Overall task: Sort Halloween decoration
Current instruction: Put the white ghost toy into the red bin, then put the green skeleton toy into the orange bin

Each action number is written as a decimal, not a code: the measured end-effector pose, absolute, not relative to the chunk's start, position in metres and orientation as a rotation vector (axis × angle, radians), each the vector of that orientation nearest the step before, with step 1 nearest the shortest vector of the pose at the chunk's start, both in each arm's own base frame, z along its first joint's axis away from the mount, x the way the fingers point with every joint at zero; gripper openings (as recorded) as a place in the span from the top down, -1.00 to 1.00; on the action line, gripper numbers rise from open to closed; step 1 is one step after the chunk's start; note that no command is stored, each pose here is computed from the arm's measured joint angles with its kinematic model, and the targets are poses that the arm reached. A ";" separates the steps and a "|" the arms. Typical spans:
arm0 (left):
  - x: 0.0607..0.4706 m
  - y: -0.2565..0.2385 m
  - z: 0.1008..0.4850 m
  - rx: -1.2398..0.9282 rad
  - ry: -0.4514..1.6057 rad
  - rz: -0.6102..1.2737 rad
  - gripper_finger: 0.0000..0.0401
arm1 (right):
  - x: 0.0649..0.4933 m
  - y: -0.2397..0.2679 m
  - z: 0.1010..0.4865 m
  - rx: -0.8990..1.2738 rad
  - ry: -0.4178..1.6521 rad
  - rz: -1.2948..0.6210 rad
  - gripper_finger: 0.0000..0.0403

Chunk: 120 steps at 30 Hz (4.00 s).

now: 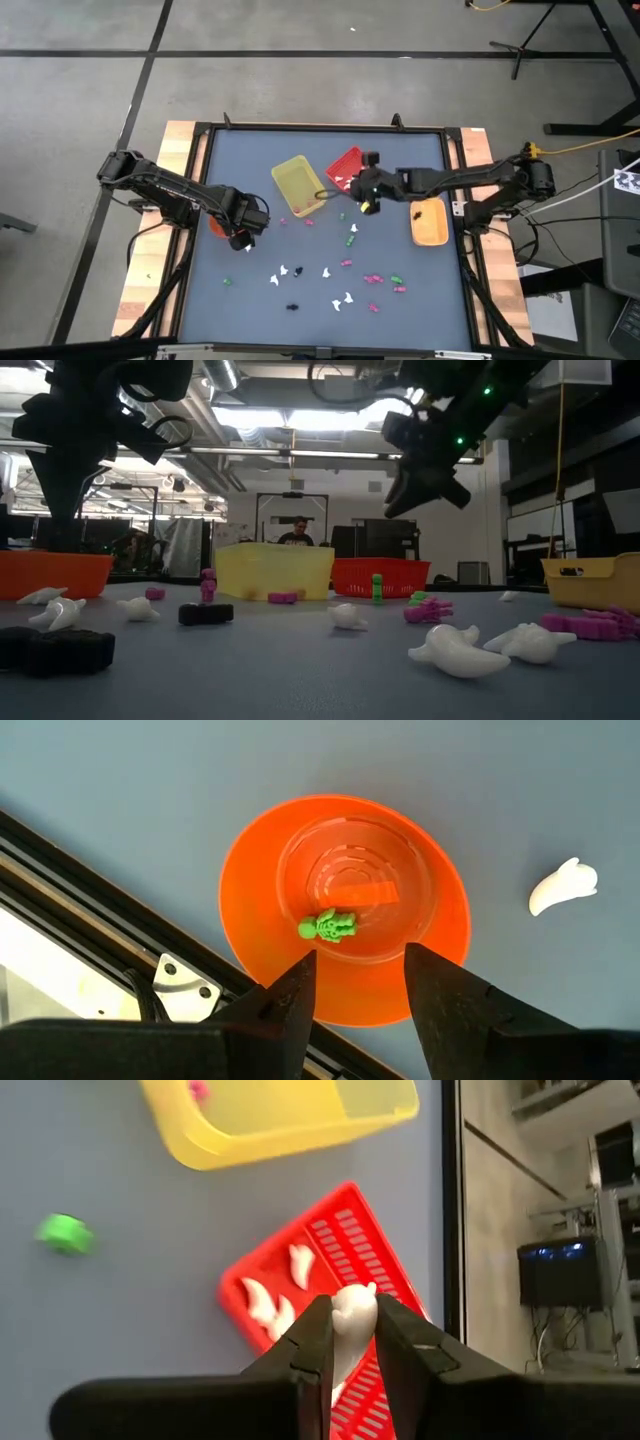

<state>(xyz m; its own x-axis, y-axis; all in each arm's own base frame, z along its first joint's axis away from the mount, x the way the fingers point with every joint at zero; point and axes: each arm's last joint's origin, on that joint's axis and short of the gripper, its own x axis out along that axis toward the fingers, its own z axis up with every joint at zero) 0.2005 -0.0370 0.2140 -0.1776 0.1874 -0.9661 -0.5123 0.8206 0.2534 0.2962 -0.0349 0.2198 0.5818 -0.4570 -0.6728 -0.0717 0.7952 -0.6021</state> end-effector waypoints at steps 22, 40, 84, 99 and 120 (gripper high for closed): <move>0.201 -0.037 0.214 -0.260 1.638 0.634 0.31 | 0.292 -0.063 0.219 -0.539 0.940 -0.225 0.02; 0.201 -0.037 0.214 -0.260 1.637 0.635 0.31 | 0.294 -0.057 0.218 -0.452 0.875 -0.022 -0.12; 0.205 -0.038 0.213 -0.281 1.591 0.614 0.31 | 0.328 -0.021 0.150 -0.511 0.916 0.318 -0.12; 0.206 -0.038 0.213 -0.278 1.583 0.616 0.31 | 0.330 -0.021 0.146 -0.513 0.924 0.314 -0.12; 0.206 -0.038 0.213 -0.278 1.582 0.616 0.31 | 0.330 -0.021 0.146 -0.500 0.913 0.338 0.67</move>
